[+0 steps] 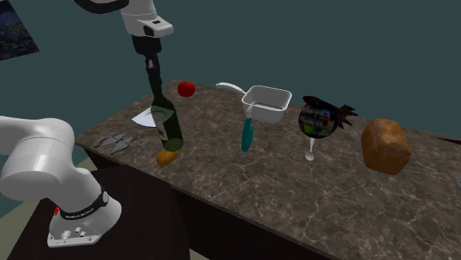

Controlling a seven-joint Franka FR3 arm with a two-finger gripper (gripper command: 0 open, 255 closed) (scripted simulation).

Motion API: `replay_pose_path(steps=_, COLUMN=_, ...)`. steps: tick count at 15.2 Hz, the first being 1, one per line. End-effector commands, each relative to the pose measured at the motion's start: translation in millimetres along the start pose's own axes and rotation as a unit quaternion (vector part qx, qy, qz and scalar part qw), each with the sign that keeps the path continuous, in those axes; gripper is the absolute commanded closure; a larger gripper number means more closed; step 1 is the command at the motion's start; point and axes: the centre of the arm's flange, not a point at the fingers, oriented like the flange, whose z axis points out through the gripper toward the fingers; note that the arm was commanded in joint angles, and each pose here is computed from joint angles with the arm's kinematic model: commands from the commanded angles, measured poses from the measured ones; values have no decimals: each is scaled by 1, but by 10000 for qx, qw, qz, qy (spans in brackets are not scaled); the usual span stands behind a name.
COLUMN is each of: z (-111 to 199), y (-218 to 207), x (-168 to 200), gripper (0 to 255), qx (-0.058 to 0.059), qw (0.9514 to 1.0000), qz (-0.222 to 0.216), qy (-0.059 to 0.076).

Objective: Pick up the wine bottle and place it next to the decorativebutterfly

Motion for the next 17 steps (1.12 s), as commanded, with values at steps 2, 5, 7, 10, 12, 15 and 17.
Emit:
replay_pose_path(steps=2, z=1, y=-24, x=-33, gripper=255, qx=1, qw=10000, qz=7, qy=1)
replay_pose_path(steps=5, z=3, y=-49, x=-64, gripper=255, qx=1, qw=10000, qz=7, qy=1)
replay_pose_path(steps=7, z=4, y=-65, x=-85, gripper=255, qx=1, qw=10000, qz=7, qy=1)
replay_pose_path(steps=10, z=5, y=-89, x=-116, gripper=255, qx=1, qw=10000, qz=7, qy=1)
replay_pose_path(steps=12, z=6, y=-106, x=-137, gripper=255, qx=1, qw=10000, qz=7, qy=1)
replay_pose_path(steps=15, z=8, y=-130, x=-168, gripper=255, qx=1, qw=10000, qz=7, qy=1)
replay_pose_path(steps=17, z=9, y=-146, x=-189, gripper=255, qx=1, qw=10000, qz=7, qy=1)
